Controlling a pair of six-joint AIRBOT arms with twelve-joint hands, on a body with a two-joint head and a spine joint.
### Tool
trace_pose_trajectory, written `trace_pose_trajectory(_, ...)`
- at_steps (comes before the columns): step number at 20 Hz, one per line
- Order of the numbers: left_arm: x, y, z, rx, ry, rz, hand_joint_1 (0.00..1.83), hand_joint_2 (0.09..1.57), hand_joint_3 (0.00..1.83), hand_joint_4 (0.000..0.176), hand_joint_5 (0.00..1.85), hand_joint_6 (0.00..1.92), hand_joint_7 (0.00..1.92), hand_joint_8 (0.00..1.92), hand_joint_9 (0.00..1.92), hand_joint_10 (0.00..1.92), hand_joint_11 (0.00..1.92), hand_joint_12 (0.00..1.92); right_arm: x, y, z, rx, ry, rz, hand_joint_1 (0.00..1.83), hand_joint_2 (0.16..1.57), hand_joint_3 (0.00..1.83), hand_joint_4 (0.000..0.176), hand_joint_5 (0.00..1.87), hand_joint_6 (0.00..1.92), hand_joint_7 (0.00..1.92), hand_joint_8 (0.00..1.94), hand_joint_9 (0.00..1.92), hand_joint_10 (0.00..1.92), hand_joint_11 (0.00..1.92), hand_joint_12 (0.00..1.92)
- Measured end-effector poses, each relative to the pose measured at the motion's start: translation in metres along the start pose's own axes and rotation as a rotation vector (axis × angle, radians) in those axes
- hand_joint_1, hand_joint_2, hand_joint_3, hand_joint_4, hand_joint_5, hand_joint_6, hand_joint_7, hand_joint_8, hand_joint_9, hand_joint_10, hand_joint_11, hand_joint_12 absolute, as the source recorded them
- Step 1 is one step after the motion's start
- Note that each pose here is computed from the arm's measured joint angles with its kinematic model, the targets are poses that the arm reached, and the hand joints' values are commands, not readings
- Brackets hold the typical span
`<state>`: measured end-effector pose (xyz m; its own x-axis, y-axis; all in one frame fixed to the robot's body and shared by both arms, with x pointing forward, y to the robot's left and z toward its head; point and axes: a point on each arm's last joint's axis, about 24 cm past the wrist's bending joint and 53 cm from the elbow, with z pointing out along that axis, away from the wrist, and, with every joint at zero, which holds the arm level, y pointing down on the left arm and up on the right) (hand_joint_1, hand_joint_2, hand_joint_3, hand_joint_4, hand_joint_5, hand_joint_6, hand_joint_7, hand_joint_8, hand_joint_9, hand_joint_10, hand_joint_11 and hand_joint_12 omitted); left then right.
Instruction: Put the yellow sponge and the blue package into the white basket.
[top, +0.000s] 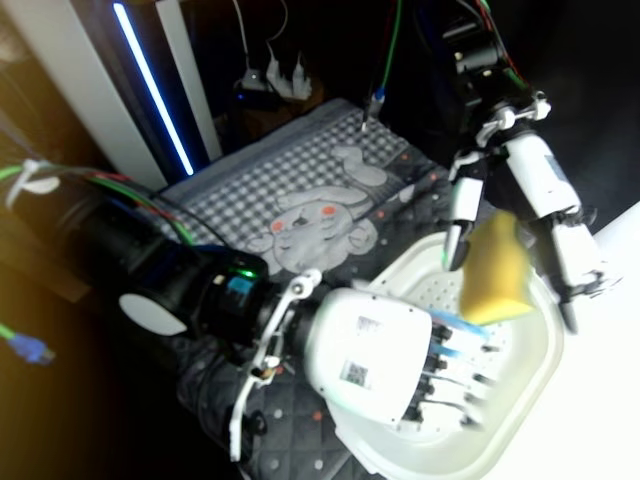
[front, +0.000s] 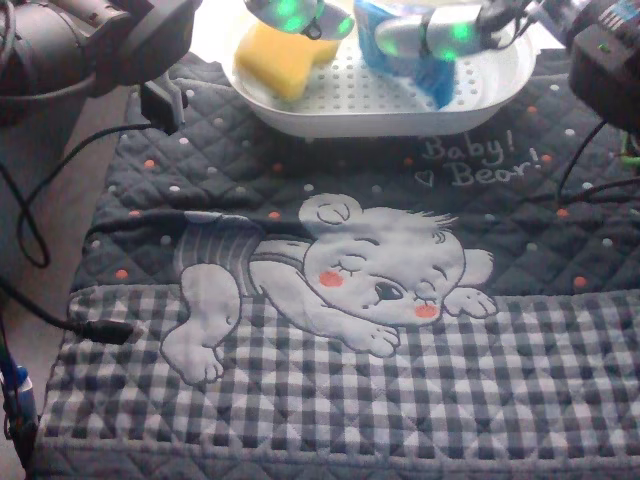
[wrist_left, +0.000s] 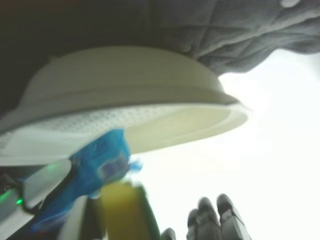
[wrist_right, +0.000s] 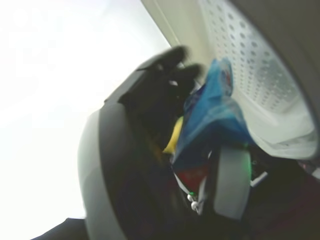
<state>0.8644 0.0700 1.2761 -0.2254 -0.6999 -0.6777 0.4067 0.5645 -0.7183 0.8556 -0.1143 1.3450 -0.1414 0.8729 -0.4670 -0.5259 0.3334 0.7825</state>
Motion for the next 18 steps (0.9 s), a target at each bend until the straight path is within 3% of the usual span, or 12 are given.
trace_pose_trajectory(4, 0.007, 0.001, -0.011, 0.022, 0.014, -0.014, 0.79, 0.89, 0.00, 0.176, 0.00, 0.00, 0.00, 0.00, 0.00, 0.00, 0.00, 0.00, -0.005, 0.008, -0.006, -0.021, 0.005, 0.009, 0.50, 0.93, 0.00, 0.176, 0.00, 0.00, 0.00, 0.00, 0.00, 0.00, 0.00, 0.00)
trace_pose_trajectory(6, 0.011, -0.004, -0.024, 0.061, 0.019, -0.029, 0.80, 0.91, 0.00, 0.176, 0.00, 0.00, 0.00, 0.00, 0.00, 0.00, 0.00, 0.00, -0.012, 0.024, -0.017, -0.074, 0.005, 0.008, 0.54, 0.93, 0.00, 0.176, 0.00, 0.00, 0.00, 0.00, 0.00, 0.00, 0.00, 0.00)
trace_pose_trajectory(8, 0.006, -0.008, -0.046, 0.114, 0.009, -0.048, 0.74, 0.89, 0.00, 0.166, 0.00, 0.00, 0.00, 0.00, 0.00, 0.00, 0.00, 0.00, -0.032, 0.044, -0.038, -0.169, -0.029, 0.013, 0.59, 0.94, 0.00, 0.176, 0.00, 0.00, 0.00, 0.00, 0.00, 0.00, 0.00, 0.00)
trace_pose_trajectory(9, -0.002, -0.010, -0.062, 0.155, -0.011, -0.053, 0.70, 0.85, 0.00, 0.176, 0.00, 0.00, 0.00, 0.00, 0.00, 0.00, 0.00, 0.00, -0.037, 0.049, -0.053, -0.211, -0.038, 0.012, 0.58, 0.90, 0.00, 0.176, 0.00, 0.00, 0.00, 0.00, 0.00, 0.00, 0.00, 0.00)
trace_pose_trajectory(13, -0.006, -0.020, -0.128, 0.275, -0.055, -0.076, 0.67, 0.83, 0.00, 0.176, 0.00, 0.00, 0.00, 0.00, 0.00, 0.00, 0.00, 0.00, -0.034, 0.053, -0.103, -0.283, -0.015, 0.020, 0.55, 0.95, 0.01, 0.176, 0.00, 0.00, 0.00, 0.00, 0.00, 0.00, 0.00, 0.00)
trace_pose_trajectory(15, -0.006, -0.026, -0.169, 0.329, -0.067, -0.043, 0.70, 0.86, 0.00, 0.176, 0.00, 0.00, 0.00, 0.00, 0.00, 0.00, 0.00, 0.00, -0.030, 0.057, -0.134, -0.333, -0.005, 0.036, 0.48, 0.88, 0.00, 0.176, 0.00, 0.00, 0.00, 0.00, 0.00, 0.00, 0.00, 0.00)
trace_pose_trajectory(18, -0.021, -0.013, -0.209, 0.323, -0.110, -0.030, 0.63, 0.87, 0.00, 0.176, 0.00, 0.00, 0.00, 0.00, 0.00, 0.00, 0.00, 0.00, -0.031, 0.039, -0.174, -0.311, 0.002, 0.049, 0.56, 0.99, 0.00, 0.176, 0.00, 0.00, 0.00, 0.00, 0.00, 0.00, 0.00, 0.00)
